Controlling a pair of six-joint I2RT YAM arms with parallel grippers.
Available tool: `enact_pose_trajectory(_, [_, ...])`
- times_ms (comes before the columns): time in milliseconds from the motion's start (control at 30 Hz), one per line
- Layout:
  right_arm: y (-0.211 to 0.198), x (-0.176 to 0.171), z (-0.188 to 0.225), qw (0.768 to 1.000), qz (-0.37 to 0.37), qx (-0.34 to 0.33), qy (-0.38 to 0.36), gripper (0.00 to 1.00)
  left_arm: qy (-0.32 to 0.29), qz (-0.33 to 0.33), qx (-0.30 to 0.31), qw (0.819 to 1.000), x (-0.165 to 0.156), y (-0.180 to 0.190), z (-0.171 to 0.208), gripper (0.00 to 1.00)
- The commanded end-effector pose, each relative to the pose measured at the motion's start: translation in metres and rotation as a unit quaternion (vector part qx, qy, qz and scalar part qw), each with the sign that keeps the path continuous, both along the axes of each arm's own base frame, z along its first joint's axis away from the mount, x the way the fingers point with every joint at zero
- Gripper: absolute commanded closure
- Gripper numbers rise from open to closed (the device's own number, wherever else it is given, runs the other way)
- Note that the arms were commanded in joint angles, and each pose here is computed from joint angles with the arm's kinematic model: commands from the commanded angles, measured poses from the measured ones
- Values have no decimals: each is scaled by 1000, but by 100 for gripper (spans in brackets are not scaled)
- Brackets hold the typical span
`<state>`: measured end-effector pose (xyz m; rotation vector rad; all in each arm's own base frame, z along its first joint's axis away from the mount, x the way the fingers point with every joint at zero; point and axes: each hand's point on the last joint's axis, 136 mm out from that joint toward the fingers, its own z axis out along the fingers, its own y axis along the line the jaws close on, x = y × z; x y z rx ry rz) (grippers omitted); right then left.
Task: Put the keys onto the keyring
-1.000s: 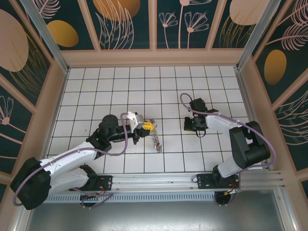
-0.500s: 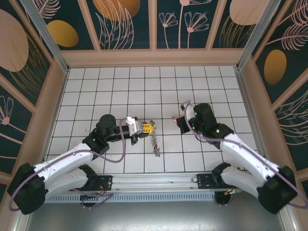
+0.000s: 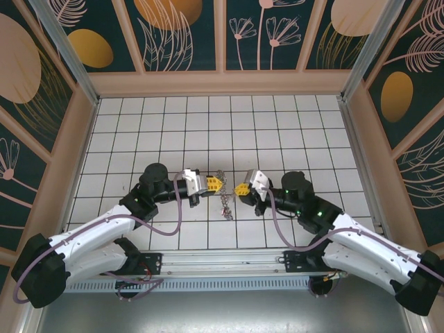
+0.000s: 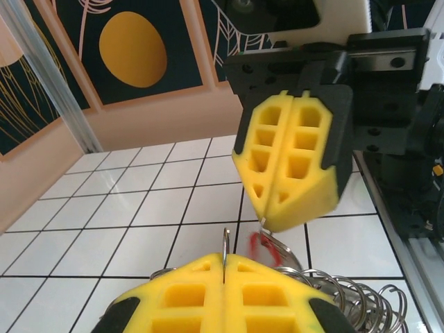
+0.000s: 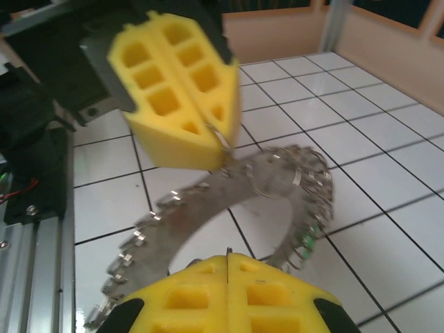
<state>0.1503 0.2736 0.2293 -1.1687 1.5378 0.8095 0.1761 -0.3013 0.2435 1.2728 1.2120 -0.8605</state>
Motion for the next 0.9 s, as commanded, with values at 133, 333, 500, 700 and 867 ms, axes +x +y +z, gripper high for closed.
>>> enact_pose_trajectory(133, [25,0,42,997,30,44,-55,100,-49,-1,-30,998,6,-5,27,100])
enact_pose_trajectory(333, [28,5,48,997,17,67,-46,100,-41,15,-34,998,10,-3,25,100])
enact_pose_trajectory(500, [26,11,47,996,-7,81,-27,100,-34,27,-50,998,10,0,28,100])
enact_pose_trajectory(700, [23,19,50,992,-40,118,0,100,-25,36,-60,997,12,2,30,100])
enact_pose_trajectory(867, [20,28,52,985,-71,156,23,100,-15,38,-73,996,12,3,33,100])
